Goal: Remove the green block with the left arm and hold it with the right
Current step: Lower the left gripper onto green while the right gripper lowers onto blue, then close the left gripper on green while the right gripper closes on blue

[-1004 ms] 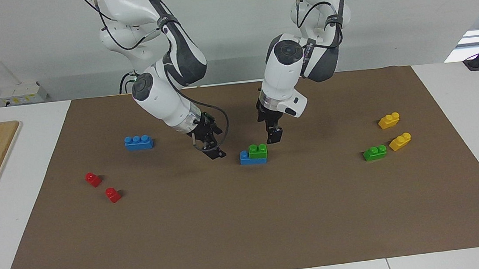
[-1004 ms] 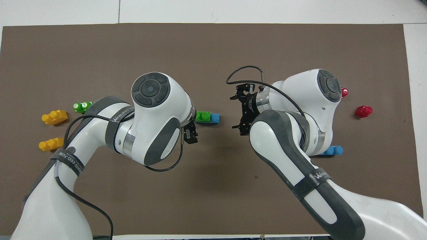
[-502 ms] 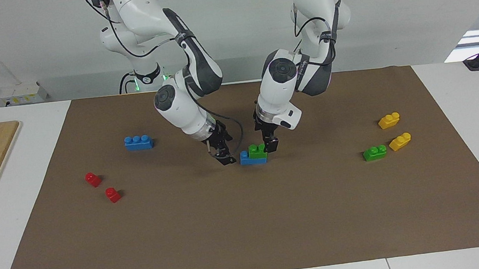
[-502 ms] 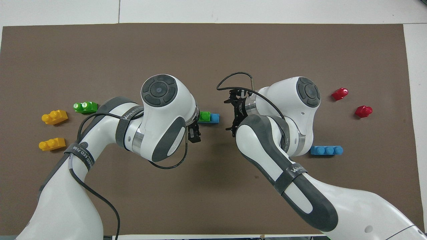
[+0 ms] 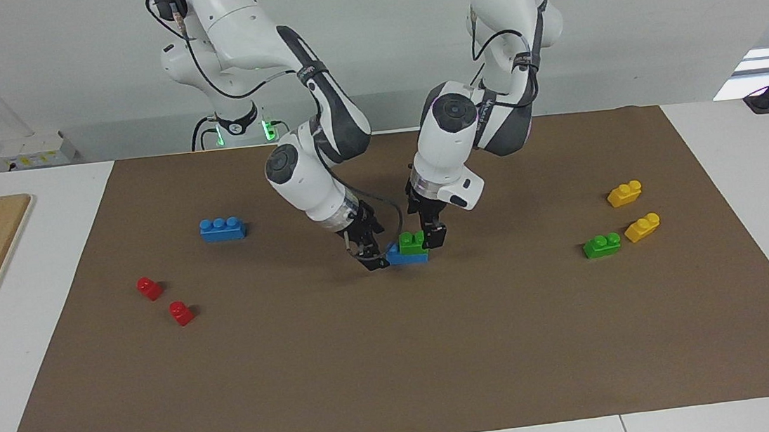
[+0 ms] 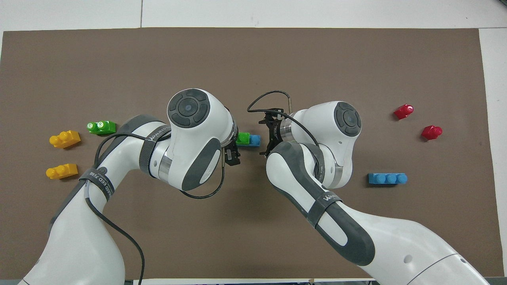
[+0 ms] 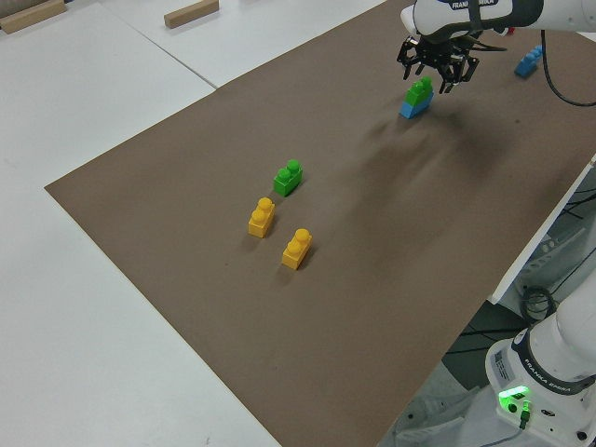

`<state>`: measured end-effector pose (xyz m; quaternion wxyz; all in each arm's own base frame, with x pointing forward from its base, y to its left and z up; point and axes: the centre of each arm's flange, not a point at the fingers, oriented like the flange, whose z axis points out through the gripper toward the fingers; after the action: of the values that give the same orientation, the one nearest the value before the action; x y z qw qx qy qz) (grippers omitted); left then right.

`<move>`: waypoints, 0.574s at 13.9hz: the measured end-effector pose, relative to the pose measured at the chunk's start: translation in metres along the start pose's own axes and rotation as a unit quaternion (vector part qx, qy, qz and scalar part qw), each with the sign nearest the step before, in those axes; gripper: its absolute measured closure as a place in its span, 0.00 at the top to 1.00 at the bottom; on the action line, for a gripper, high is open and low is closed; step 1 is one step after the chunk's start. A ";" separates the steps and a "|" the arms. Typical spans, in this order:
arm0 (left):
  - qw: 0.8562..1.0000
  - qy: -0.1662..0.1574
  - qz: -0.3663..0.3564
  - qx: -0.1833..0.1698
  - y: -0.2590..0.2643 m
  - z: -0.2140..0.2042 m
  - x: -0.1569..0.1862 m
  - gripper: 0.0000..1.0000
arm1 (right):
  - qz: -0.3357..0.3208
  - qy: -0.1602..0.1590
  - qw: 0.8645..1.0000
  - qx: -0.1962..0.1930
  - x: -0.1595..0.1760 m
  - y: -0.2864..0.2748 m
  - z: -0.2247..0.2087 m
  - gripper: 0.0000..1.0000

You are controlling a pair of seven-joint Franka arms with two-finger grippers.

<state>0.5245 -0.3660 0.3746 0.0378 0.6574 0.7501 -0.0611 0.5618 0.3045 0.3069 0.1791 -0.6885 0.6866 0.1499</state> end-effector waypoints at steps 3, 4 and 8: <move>1.000 0.003 -0.004 0.003 0.001 0.009 0.001 1.00 | 0.003 -0.002 1.000 0.008 -0.004 0.003 0.011 1.00; 1.000 0.003 -0.004 0.003 0.002 0.010 0.001 1.00 | 0.006 -0.004 1.000 0.011 -0.005 0.004 0.016 1.00; 1.000 0.002 -0.005 0.002 0.003 0.014 0.001 1.00 | 0.006 0.002 1.000 0.018 -0.005 0.007 0.034 1.00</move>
<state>0.5273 -0.3671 0.3602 0.0351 0.6535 0.7536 -0.0615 0.5558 0.3242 0.2781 0.1895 -0.6811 0.6939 0.1370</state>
